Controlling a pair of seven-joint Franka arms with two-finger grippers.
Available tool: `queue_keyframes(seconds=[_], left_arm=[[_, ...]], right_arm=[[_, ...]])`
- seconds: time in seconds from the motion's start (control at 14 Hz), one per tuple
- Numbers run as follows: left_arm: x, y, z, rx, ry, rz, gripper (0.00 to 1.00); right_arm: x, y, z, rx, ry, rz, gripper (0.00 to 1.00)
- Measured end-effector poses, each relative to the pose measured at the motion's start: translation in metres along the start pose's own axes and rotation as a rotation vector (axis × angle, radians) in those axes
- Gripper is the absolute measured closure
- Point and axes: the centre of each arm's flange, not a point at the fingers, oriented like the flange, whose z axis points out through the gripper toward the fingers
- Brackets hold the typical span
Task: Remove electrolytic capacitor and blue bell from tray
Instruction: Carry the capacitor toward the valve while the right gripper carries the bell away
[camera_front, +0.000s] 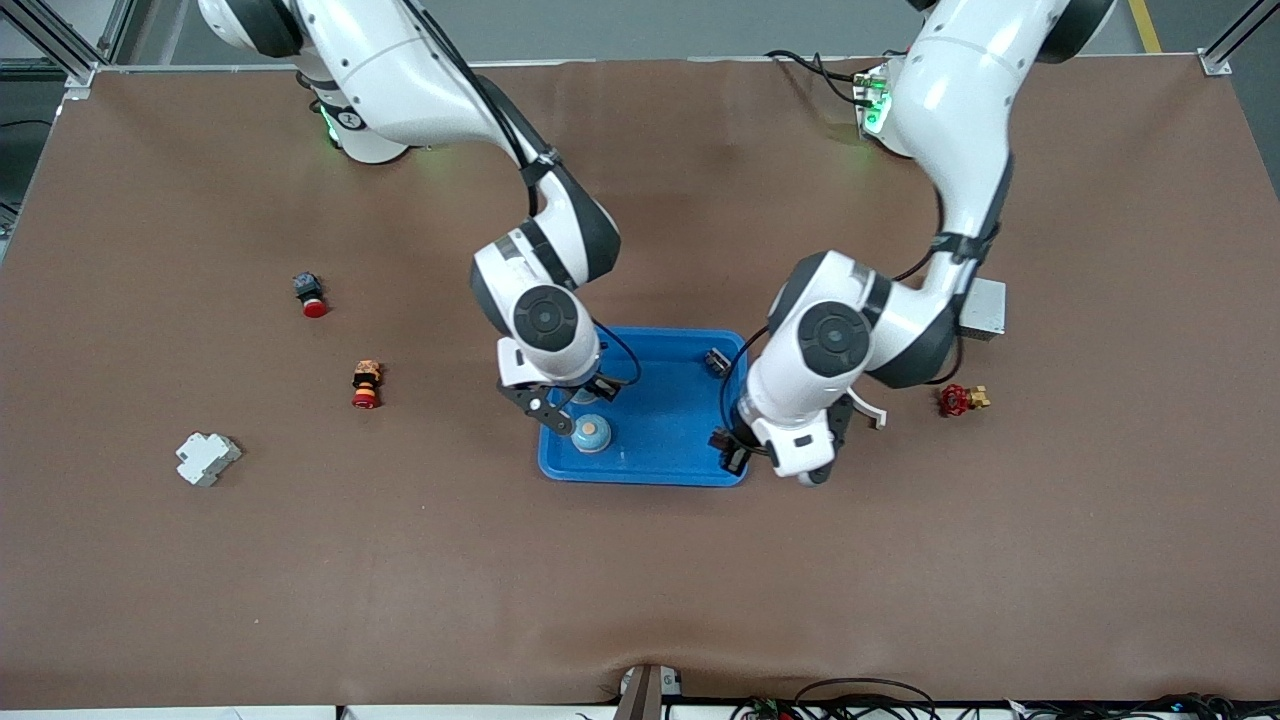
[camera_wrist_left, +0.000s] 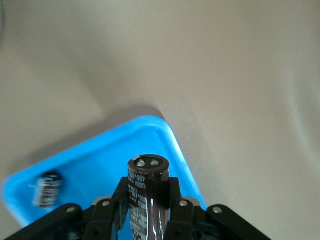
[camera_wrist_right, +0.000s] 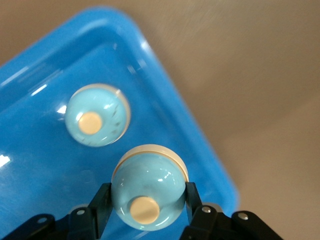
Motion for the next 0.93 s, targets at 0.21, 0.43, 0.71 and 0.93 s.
queue_keyframes(seconds=[0.21, 0.43, 0.71, 0.93], left_arm=[[0.024, -0.016, -0.040, 0.099, -0.015, 0.124, 0.65], [0.051, -0.036, -0.060, 0.181, -0.058, 0.256, 0.65], [0.100, -0.073, -0.086, 0.203, -0.086, 0.430, 0.65], [0.142, -0.107, -0.100, 0.215, -0.108, 0.531, 0.65]], right_arm=[[0.048, 0.048, -0.067, -0.020, -0.043, -0.133, 0.37], [0.113, 0.122, -0.106, 0.005, -0.061, -0.260, 0.37], [0.193, 0.218, -0.108, 0.020, -0.079, -0.374, 0.37], [0.222, 0.257, -0.114, 0.044, -0.075, -0.425, 0.37]])
